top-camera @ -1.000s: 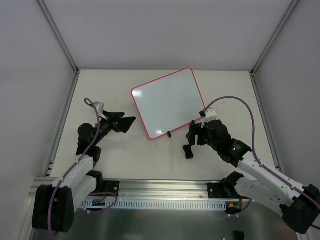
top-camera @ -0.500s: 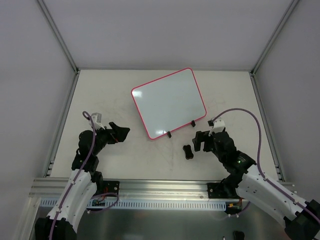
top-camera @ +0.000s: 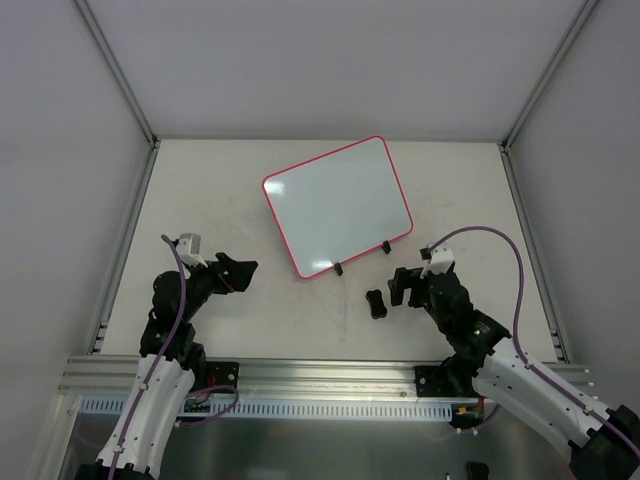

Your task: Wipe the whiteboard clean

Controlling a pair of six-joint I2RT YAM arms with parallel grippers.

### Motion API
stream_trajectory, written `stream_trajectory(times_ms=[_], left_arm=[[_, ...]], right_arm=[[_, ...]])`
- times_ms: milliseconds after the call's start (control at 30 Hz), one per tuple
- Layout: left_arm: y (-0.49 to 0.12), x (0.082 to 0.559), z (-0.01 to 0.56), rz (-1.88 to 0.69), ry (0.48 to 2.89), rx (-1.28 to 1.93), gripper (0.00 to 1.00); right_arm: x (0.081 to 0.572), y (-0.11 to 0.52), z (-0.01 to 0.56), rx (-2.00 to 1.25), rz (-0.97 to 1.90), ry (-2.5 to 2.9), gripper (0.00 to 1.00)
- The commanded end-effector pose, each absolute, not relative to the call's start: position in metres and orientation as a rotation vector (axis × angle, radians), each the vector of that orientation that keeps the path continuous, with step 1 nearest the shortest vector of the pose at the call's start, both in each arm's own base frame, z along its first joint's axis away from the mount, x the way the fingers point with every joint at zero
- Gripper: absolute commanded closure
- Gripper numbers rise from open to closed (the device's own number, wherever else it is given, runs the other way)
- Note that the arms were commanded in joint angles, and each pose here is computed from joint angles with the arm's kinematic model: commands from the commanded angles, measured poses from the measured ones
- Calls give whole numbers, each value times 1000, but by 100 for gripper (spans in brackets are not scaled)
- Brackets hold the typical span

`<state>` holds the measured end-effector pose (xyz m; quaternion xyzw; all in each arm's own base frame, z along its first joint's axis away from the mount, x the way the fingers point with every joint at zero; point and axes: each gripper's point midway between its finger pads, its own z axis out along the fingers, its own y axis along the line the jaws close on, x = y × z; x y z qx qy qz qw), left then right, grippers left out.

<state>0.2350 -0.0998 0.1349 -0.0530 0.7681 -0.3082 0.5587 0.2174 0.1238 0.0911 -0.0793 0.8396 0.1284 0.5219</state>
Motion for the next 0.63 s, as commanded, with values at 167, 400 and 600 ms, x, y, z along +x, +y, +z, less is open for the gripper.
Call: stream_trajectory(times_ms=[167,400,600], left_arm=[[-97,235,129,-699,1827,-127,1],[-97,235,128,-696,1836,-132,1],[-97,235,128,-696,1837,-132,1]], right_arm=[[227,127,112,-156,323,1940,5],[227,126,113,-151,325,1932,5],[226,127,111,-163,330,1939,5]])
